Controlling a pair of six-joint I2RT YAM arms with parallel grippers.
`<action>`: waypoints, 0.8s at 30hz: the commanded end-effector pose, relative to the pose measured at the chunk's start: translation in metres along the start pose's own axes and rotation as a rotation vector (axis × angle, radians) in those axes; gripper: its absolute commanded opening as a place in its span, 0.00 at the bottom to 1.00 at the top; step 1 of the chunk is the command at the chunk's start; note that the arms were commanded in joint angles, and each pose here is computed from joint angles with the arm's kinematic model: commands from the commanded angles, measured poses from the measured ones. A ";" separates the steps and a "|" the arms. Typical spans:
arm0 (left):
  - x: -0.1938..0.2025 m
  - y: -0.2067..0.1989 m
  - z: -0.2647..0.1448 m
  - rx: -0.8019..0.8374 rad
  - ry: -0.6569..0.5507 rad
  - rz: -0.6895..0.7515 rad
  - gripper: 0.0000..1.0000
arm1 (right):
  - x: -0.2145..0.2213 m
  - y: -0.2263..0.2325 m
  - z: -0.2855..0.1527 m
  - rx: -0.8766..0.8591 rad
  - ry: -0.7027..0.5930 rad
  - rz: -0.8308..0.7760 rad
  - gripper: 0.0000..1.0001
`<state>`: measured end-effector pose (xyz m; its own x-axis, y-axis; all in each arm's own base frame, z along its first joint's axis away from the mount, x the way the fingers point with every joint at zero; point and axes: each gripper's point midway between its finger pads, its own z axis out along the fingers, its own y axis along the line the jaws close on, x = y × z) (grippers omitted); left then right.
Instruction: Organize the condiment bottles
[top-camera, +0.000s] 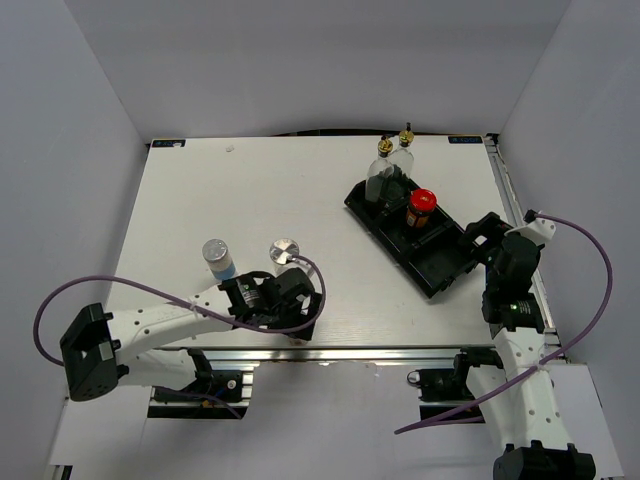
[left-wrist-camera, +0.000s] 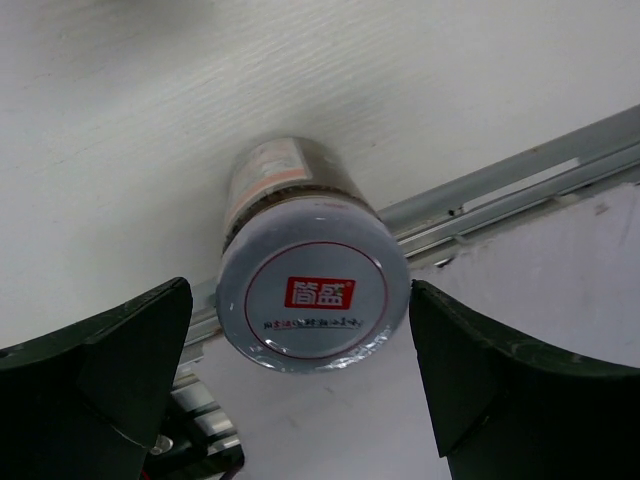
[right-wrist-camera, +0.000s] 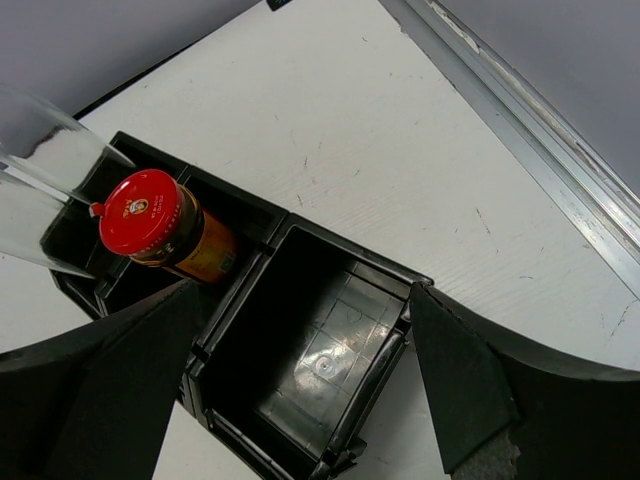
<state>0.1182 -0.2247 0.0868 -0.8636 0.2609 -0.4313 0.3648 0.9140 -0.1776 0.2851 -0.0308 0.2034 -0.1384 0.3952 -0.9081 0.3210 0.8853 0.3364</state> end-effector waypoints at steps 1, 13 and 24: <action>0.003 0.006 0.000 -0.041 0.024 0.052 0.98 | -0.013 0.005 0.000 -0.022 -0.044 0.010 0.89; -0.009 -0.002 0.007 -0.031 0.003 0.103 0.84 | -0.015 0.004 -0.001 -0.015 -0.048 0.008 0.89; -0.033 -0.015 -0.002 0.000 -0.068 0.119 0.30 | -0.018 0.000 -0.004 0.007 -0.056 -0.001 0.90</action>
<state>0.1245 -0.2238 0.0750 -0.8305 0.3739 -0.4128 0.4434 0.8924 -0.0836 0.2845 -0.0311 0.2035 -0.1378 0.3947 -0.9084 0.3226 0.8851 0.3356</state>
